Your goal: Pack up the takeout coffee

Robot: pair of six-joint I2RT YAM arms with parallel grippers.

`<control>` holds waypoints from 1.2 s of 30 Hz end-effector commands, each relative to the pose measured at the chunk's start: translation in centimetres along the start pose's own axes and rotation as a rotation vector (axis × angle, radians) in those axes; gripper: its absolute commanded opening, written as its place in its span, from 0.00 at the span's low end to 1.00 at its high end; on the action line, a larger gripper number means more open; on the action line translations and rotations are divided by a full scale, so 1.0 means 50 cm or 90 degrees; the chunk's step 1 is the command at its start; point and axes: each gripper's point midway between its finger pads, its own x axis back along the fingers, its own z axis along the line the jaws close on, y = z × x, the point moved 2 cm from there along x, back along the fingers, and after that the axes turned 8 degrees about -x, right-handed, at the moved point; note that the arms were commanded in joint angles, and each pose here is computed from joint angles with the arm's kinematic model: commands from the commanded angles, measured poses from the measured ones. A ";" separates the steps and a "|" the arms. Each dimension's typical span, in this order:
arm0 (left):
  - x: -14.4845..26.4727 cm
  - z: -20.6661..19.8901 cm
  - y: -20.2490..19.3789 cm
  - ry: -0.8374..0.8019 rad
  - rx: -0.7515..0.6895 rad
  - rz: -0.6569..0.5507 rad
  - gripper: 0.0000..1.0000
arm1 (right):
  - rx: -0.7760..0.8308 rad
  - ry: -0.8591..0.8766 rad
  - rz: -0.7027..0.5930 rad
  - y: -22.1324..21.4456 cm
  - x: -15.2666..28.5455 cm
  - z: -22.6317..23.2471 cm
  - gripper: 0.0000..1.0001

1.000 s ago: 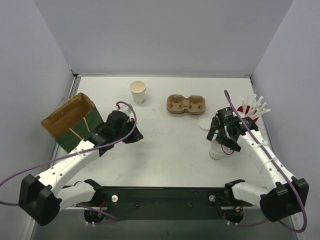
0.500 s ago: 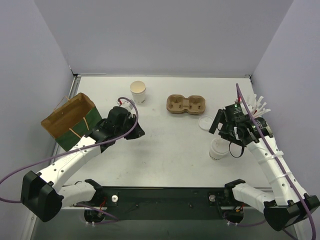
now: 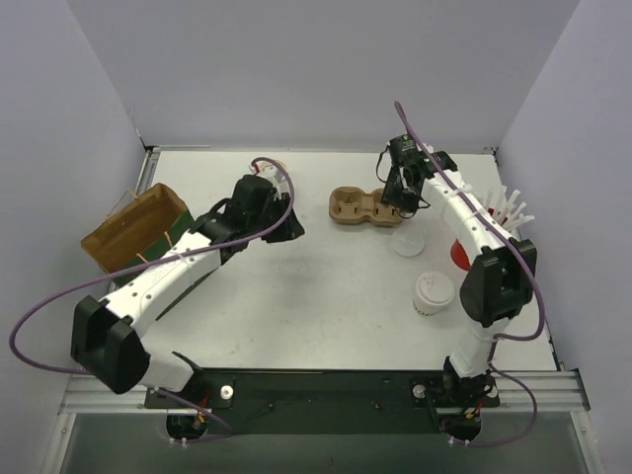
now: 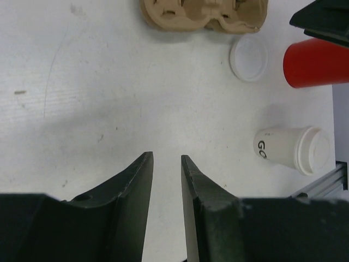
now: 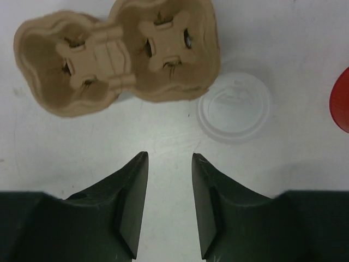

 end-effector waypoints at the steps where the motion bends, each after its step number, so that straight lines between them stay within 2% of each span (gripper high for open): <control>1: -0.085 -0.028 0.099 0.009 -0.031 -0.053 0.38 | -0.011 -0.014 -0.019 0.082 -0.052 -0.006 0.28; 4: -0.171 -0.017 0.118 0.031 -0.049 -0.056 0.37 | -0.008 -0.030 -0.011 0.105 -0.103 -0.015 0.24; 5: -0.182 -0.031 0.151 0.023 -0.054 -0.076 0.37 | -0.006 -0.035 -0.007 0.108 -0.122 -0.018 0.23; 6: -0.227 -0.019 0.142 0.034 -0.066 -0.062 0.37 | -0.006 -0.039 -0.006 0.111 -0.130 -0.025 0.22; 8: -0.256 -0.030 0.176 0.031 -0.081 -0.081 0.37 | -0.007 -0.040 -0.010 0.121 -0.145 -0.040 0.22; 9: -0.293 -0.018 0.163 0.042 -0.084 -0.066 0.37 | -0.006 -0.041 -0.006 0.117 -0.152 -0.047 0.22; 15: -0.395 -0.022 0.185 0.035 -0.098 -0.055 0.37 | 0.017 -0.034 -0.009 0.119 -0.173 -0.049 0.24; 26: -0.465 0.000 0.169 0.057 -0.110 -0.030 0.37 | 0.032 -0.045 0.031 0.077 -0.223 -0.062 0.24; 36: -0.475 0.028 0.167 0.088 -0.111 -0.028 0.37 | 0.034 -0.048 0.039 0.072 -0.236 -0.072 0.24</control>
